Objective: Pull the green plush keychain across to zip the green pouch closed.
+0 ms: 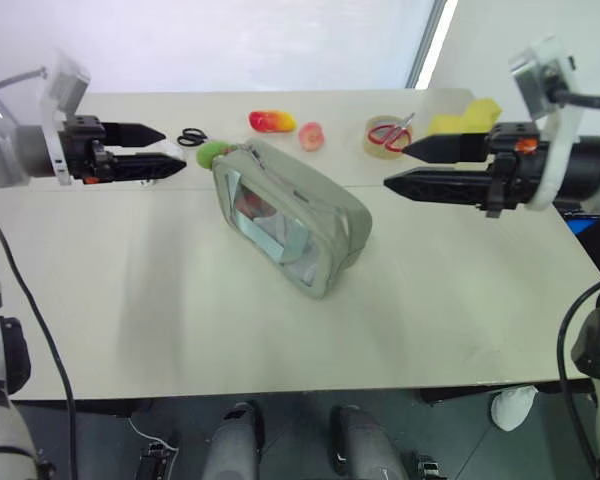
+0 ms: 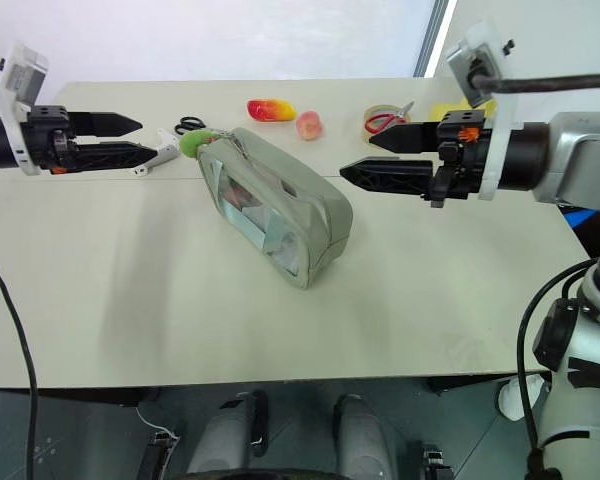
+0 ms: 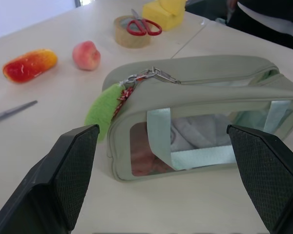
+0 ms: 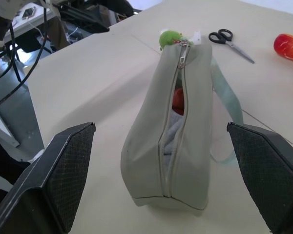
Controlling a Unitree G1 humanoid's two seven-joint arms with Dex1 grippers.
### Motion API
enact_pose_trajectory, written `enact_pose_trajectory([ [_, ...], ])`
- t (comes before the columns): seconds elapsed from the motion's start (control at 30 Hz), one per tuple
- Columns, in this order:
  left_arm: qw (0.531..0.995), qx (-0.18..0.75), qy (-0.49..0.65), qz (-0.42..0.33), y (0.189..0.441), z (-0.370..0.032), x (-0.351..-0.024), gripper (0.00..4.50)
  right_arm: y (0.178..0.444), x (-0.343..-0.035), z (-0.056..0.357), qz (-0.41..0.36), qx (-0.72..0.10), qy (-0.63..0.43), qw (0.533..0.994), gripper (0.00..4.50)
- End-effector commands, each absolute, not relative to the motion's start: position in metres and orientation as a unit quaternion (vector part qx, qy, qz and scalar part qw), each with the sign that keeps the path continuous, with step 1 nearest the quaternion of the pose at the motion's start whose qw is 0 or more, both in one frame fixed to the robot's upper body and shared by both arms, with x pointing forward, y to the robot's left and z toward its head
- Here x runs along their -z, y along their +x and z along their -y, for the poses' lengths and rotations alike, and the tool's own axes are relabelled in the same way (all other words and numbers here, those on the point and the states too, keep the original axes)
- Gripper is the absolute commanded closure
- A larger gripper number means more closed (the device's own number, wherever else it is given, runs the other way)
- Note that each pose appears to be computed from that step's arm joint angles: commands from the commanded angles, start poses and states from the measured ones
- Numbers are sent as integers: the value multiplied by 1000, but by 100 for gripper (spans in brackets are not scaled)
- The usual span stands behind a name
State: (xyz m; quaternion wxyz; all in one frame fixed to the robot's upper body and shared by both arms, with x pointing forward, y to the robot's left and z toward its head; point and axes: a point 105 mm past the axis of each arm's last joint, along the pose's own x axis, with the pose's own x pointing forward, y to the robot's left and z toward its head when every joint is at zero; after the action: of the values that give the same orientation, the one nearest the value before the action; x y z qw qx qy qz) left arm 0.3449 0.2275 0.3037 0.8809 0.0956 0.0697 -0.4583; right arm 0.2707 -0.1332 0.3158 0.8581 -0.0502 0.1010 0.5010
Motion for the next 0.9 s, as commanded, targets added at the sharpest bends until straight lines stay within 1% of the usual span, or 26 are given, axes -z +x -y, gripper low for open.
enact_pose_trajectory([
  [0.03,887,447,111,-30,348,-226,-319,3,268,-318,132,-88,-491,-75,863,0],
  [0.2,890,443,104,-22,352,-225,-323,3,270,-314,136,-96,-482,-77,868,0],
  [0.47,867,472,154,-37,347,-215,-312,3,267,-307,134,-102,-484,-92,864,0],
  [0.63,863,477,162,-36,353,-212,-312,3,269,-305,131,-95,-477,-101,868,0],
  [0.73,865,473,165,-35,356,-211,-310,3,271,-305,123,-83,-480,-104,867,0],
  [0.8,866,467,175,-36,356,-211,-303,3,272,-303,112,-74,-489,-109,863,0],
  [0.9,861,484,152,-35,345,-203,-299,3,276,-300,95,-63,-501,-118,855,0],
])
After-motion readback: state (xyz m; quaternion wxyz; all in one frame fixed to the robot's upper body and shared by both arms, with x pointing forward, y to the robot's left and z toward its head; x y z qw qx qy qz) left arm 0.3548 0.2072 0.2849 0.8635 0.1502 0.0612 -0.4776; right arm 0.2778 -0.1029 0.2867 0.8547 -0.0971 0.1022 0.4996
